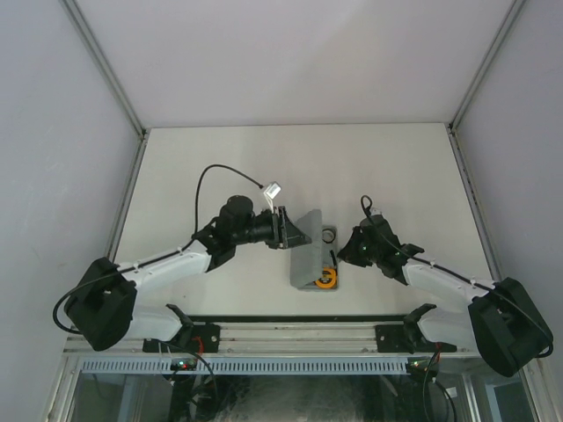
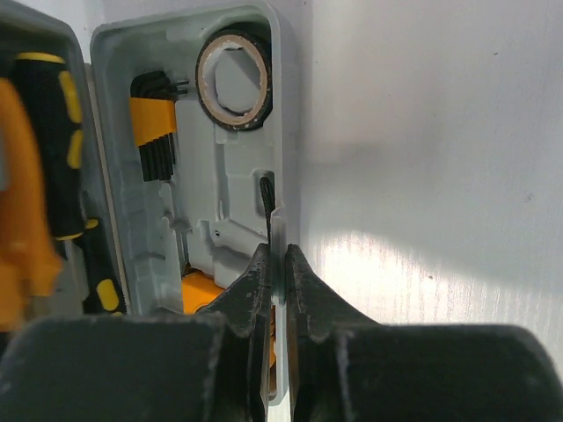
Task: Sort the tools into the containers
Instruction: Close the storage box at the center of the board.
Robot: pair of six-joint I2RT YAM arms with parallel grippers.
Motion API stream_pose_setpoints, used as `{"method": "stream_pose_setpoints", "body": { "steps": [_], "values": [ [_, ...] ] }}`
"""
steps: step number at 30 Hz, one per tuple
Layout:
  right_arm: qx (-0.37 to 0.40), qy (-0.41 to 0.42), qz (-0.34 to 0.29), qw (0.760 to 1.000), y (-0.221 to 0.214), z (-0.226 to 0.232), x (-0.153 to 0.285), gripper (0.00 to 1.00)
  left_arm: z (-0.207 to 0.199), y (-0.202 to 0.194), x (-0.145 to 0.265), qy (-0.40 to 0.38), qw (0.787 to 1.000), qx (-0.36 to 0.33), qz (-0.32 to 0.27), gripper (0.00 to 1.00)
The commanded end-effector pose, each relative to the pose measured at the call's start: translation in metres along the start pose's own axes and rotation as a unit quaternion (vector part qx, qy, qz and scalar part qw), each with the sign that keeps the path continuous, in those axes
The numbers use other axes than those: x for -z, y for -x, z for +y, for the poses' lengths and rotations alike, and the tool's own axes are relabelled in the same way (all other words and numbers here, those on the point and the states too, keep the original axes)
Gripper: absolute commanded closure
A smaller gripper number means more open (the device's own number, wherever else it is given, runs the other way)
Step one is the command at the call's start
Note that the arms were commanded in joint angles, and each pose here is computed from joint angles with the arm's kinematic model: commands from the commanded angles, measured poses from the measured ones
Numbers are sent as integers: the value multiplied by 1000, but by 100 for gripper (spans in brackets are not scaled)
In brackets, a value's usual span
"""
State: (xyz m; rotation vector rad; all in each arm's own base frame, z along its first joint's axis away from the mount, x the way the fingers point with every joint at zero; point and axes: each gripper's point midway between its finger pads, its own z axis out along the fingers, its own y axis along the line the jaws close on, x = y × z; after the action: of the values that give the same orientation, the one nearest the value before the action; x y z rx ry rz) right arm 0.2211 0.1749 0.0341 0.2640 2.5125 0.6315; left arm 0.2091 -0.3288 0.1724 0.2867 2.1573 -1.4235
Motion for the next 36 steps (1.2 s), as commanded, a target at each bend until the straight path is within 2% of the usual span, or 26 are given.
{"method": "stream_pose_setpoints", "body": {
  "steps": [1,10,14,19,23,28,36],
  "values": [
    [20,-30,6,999,-2,-14,5,100,-31,17,-9,-42,999,-21,-8,53],
    [12,-32,-10,999,6,-17,13,96,-30,16,-21,-35,999,-26,6,53],
    [7,-49,-19,999,8,-24,19,91,-11,14,-25,18,999,-39,17,53],
    [4,-54,-36,998,13,-26,29,79,14,9,-33,94,993,-65,38,54],
    [-2,-51,-56,997,19,-25,37,73,25,-3,-44,139,985,-85,65,54],
    [-12,-68,-74,995,22,-32,47,73,23,-10,-55,164,977,-114,82,51],
    [-29,-69,-78,994,17,-39,47,79,15,-22,-75,185,964,-152,112,51]
  ]
}}
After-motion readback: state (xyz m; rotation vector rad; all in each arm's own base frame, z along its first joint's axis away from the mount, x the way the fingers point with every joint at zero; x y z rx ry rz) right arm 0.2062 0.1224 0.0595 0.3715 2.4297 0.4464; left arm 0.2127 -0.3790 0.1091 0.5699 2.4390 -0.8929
